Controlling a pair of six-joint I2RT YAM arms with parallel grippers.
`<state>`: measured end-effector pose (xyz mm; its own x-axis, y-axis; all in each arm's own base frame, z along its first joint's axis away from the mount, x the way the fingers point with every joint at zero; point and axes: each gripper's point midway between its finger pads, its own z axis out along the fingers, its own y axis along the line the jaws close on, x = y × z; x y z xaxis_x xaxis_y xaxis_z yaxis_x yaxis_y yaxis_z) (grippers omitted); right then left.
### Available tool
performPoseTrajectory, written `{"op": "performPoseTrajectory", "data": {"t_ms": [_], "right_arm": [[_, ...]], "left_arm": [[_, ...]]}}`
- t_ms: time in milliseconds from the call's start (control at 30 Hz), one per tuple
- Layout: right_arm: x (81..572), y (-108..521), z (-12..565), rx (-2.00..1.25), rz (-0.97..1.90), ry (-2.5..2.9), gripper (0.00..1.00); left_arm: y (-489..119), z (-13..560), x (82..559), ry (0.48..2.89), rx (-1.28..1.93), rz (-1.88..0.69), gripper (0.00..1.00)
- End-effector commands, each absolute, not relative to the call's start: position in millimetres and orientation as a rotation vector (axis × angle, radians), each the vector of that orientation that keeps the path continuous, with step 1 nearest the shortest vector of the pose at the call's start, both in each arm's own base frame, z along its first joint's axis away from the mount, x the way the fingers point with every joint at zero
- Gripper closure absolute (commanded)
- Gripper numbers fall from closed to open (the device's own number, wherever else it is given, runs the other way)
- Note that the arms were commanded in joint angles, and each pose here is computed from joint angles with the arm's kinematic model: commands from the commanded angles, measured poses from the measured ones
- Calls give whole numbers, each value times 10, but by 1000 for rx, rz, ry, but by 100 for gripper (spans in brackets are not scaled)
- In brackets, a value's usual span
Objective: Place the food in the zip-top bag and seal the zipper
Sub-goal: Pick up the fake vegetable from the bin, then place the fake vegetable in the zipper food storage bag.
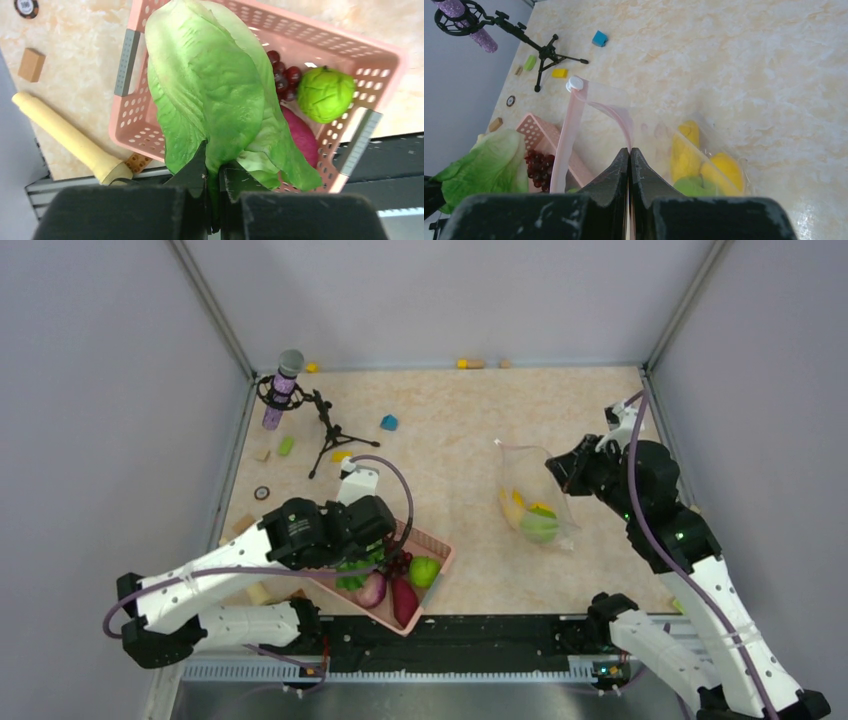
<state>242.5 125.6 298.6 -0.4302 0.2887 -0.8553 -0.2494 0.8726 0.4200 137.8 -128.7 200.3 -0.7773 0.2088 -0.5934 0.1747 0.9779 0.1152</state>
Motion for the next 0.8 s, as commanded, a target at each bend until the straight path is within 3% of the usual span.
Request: {"op": "performPoseTrajectory", "data": {"t_ms": [0,200,767], "right_arm": [[2459,1338,3049,-11,640,1901,98],[2457,1377,3021,-29,656,1914,98],[2417,1644,2873,-183,769,1981,99]], "left_arm": [[-1505,2411,1443,2376,224,-178,100],[-1990,2918,1292,2214,364,-648,100],[-3040,3772,661,1850,897,-1343,100]]}}
